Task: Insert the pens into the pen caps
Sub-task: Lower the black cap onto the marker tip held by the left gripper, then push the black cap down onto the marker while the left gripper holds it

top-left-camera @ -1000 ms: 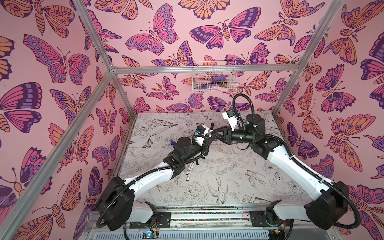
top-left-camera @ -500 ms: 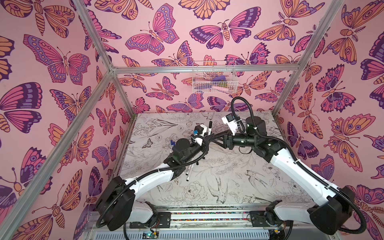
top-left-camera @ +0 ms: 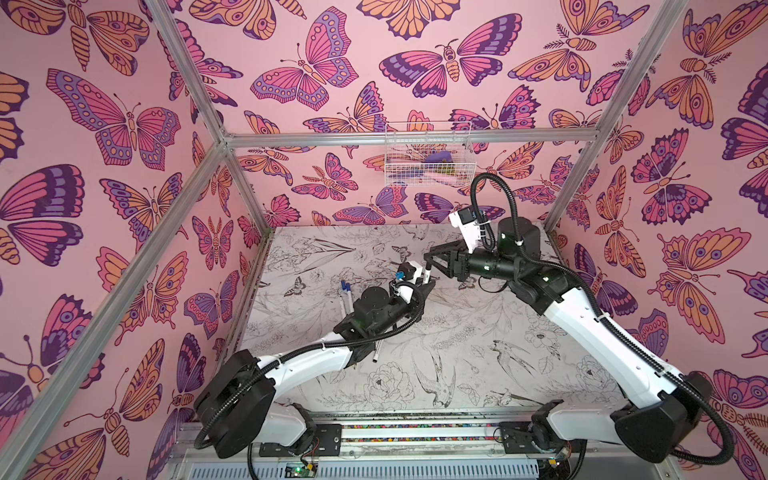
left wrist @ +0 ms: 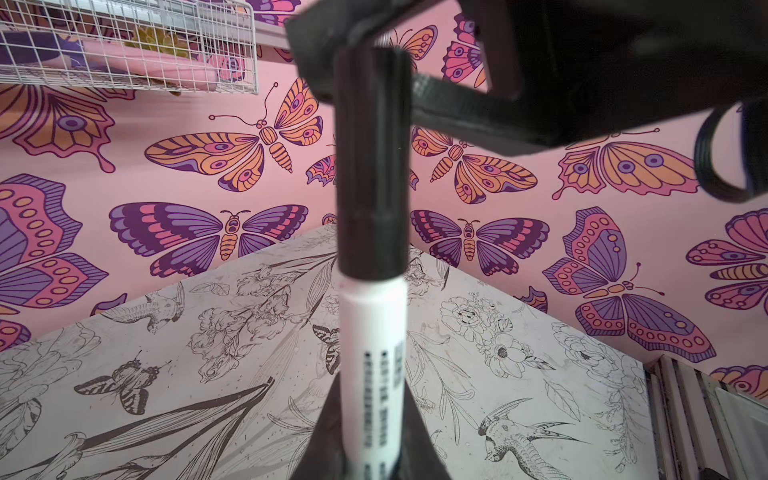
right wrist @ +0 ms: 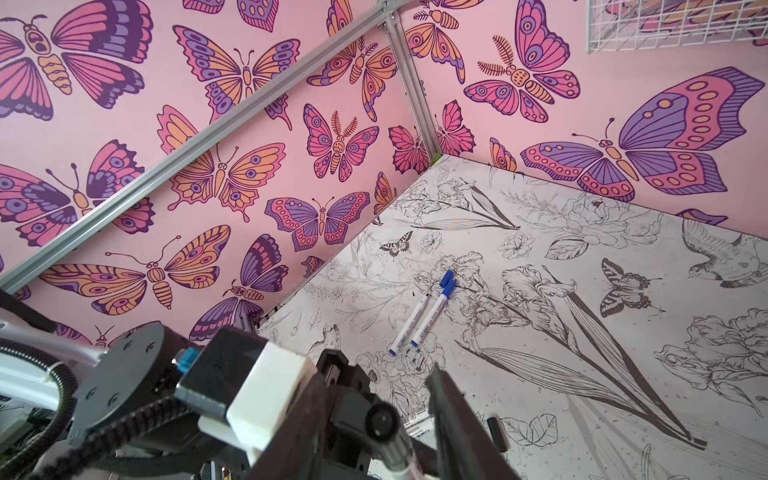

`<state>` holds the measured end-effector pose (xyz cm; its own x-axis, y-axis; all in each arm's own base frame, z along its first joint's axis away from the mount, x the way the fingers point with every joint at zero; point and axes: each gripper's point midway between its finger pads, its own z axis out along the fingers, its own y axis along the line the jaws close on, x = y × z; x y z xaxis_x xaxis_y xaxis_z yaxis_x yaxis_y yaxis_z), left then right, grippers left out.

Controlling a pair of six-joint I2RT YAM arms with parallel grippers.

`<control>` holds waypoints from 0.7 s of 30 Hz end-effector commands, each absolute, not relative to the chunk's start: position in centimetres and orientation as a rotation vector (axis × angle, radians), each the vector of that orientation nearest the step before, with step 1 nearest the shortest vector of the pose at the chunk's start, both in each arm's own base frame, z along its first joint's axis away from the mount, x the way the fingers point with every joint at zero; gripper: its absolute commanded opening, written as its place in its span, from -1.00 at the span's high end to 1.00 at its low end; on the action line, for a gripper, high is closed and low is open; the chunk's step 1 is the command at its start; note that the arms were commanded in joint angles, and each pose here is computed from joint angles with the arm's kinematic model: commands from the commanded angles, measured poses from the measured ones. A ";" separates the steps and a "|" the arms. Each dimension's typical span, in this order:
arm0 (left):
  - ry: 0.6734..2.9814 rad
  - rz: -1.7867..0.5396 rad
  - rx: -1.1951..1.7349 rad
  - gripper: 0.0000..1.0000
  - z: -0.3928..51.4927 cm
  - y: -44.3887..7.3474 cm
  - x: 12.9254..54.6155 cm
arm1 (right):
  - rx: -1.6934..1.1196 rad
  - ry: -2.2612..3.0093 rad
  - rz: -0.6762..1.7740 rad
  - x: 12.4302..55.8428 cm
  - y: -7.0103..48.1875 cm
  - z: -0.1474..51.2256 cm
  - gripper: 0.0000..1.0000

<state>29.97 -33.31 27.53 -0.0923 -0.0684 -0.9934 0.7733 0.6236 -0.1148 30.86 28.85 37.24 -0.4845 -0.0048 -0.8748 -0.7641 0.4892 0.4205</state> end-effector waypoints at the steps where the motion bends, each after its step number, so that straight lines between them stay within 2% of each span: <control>1: 1.497 -0.799 0.604 1.00 27.6 -33.5 30.0 | -0.648 1.846 1.083 31.4 29.4 37.4 0.19; 7: 1.490 -0.792 0.608 1.00 27.8 -33.5 30.0 | -0.651 1.874 1.121 31.2 29.8 36.6 0.33; 9: 1.487 -0.783 0.608 1.00 27.8 -33.4 30.0 | -0.647 1.890 1.122 31.2 29.8 36.1 0.48; 13: 1.465 -0.776 0.609 1.00 28.7 -33.4 30.1 | -0.649 1.941 1.128 30.9 29.8 34.7 0.65; 21: 1.321 -0.740 0.602 1.00 34.6 -33.4 30.4 | -0.607 2.084 1.120 30.3 29.1 30.2 0.76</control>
<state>30.26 -33.42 26.54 -0.1101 -0.0118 -0.9939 0.7666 0.6354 -0.0925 31.49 29.33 34.32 -0.5486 -0.0221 -0.8358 -0.7317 0.4964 0.4671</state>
